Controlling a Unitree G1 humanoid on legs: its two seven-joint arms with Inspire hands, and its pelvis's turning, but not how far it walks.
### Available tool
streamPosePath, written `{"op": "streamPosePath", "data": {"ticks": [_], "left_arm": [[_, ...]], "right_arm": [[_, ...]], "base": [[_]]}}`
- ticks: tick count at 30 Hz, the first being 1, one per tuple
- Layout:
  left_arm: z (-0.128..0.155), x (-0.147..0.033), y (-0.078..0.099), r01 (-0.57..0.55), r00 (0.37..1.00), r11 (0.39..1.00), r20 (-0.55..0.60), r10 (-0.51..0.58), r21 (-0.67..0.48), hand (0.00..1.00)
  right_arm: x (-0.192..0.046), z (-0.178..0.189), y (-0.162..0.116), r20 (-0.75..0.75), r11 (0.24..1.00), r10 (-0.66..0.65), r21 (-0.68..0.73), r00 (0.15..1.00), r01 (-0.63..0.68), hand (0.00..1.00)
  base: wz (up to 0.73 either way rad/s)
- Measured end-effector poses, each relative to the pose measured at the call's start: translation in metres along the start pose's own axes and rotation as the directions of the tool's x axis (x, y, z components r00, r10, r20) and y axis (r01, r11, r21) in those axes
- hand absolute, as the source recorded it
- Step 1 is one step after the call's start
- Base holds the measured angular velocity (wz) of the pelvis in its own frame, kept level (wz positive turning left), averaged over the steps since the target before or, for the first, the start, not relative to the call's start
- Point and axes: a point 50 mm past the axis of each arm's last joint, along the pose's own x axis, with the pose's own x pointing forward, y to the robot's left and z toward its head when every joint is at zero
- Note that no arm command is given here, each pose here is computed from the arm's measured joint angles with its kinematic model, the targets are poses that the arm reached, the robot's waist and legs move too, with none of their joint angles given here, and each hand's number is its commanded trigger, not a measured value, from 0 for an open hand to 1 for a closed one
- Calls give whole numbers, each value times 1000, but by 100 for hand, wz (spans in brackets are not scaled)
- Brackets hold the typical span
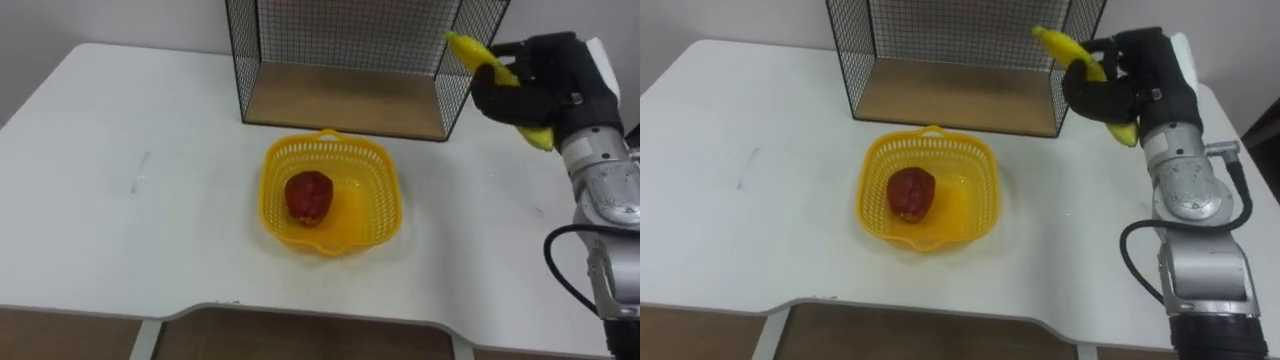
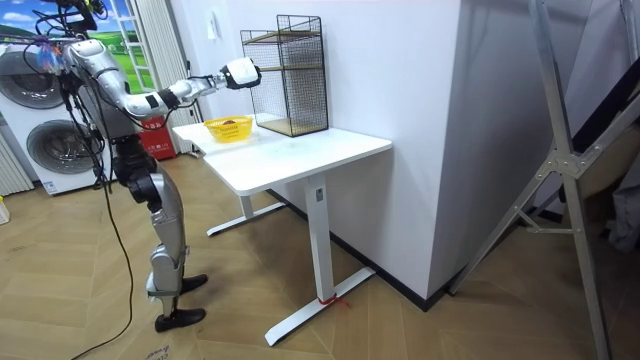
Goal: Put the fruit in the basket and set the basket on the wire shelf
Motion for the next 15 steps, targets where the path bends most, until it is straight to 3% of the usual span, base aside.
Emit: {"op": "streamPosePath", "data": {"ticks": [15], "left_arm": [[7,0,-7,24,999,998,32,-26,64,0]], "right_arm": [[-5,3,48,-11,934,332,-137,943,-331,100]], "base": [[-2]]}}
